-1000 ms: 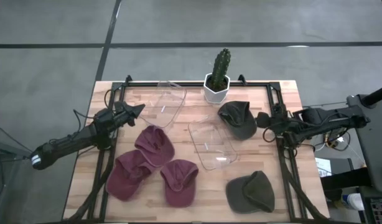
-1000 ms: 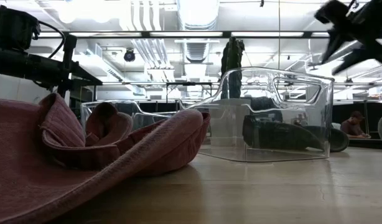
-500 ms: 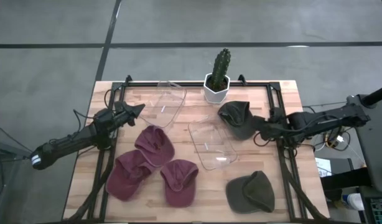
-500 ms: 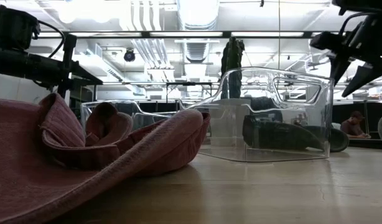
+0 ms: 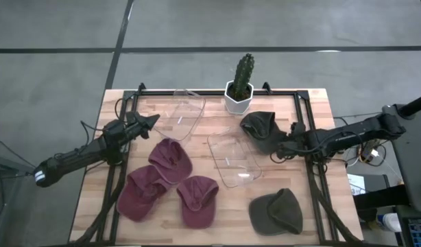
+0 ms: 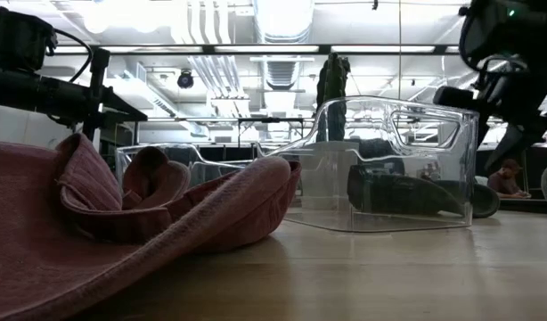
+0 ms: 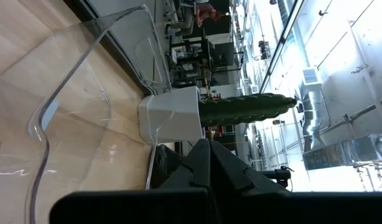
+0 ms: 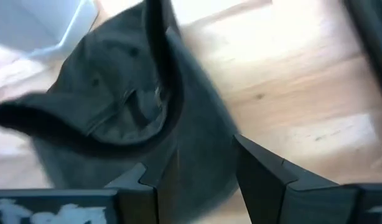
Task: Pick & Place hat
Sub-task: Put the top black cap into the bottom transparent bin
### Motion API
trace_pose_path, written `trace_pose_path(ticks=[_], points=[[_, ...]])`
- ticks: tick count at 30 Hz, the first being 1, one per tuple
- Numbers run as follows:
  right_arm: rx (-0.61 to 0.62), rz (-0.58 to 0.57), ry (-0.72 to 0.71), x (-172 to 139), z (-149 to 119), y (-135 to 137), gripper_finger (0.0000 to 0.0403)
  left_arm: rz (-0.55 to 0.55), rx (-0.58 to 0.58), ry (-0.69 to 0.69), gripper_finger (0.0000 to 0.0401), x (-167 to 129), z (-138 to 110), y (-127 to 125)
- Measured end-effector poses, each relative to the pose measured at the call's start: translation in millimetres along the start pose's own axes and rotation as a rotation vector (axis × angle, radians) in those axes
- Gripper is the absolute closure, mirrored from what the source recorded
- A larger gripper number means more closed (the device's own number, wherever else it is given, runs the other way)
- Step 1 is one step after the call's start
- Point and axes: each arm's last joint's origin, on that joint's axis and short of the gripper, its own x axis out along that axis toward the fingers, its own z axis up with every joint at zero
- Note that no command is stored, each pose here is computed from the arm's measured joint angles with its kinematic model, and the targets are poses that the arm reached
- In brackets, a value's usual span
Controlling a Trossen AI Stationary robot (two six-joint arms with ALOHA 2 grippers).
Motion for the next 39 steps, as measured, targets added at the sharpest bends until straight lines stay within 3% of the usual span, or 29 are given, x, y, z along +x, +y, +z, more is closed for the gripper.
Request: trace_pose_path(ticks=[17,39], points=[[-0.054,-0.161,-0.016,32,-18,-6,0.0271,-0.017,-0.001,-0.007,0.0398,0,0,-2],[-0.037,-0.051,0.067,40,-26,-5,0.0314,-0.019,-0.020,-0.007,0.0398,0,0,-2]])
